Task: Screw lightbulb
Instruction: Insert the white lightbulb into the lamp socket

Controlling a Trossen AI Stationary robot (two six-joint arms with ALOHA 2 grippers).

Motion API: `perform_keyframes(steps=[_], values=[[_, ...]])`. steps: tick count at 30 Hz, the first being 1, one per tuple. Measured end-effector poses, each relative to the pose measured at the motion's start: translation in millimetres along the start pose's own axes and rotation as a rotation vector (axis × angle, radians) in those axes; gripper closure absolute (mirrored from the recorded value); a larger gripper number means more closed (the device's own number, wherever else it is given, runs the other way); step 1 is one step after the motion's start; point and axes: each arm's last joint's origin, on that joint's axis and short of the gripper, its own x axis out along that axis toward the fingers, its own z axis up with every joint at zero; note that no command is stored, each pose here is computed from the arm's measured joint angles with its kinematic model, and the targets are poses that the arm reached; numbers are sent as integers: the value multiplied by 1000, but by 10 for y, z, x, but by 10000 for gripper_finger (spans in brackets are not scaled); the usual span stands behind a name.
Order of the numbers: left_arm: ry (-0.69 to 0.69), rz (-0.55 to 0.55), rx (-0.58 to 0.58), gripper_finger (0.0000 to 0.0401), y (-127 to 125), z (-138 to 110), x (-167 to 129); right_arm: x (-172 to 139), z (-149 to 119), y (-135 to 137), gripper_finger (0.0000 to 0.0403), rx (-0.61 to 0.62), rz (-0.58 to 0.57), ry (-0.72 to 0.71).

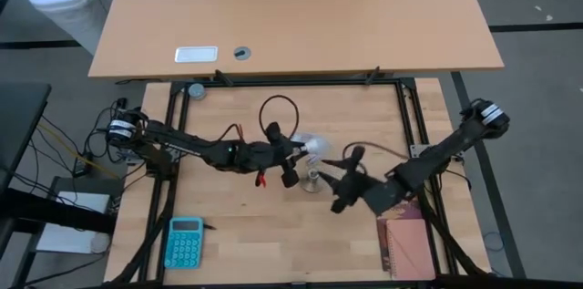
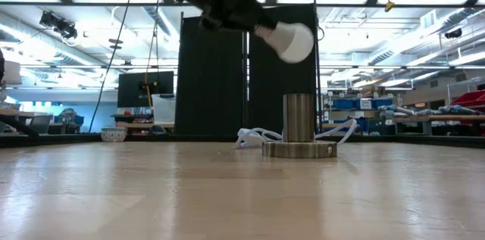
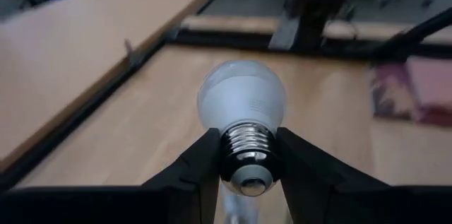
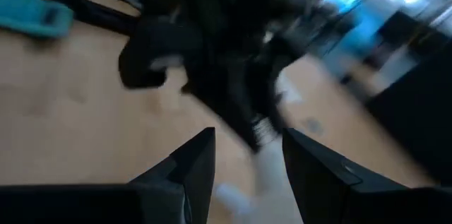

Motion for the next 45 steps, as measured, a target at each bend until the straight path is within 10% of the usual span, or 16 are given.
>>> perform_keyframes(steps=[10, 33, 45], values=[[-347, -113, -81, 269, 63, -250, -161, -286, -312, -189, 240, 270, 173, 72], [-549, -302, -274, 269, 83, -843, -122, -192, -385, -517, 187, 13, 229, 110], [-630, -422, -257, 270, 92, -609, 174, -321, -94, -878, 108, -22, 357, 169]])
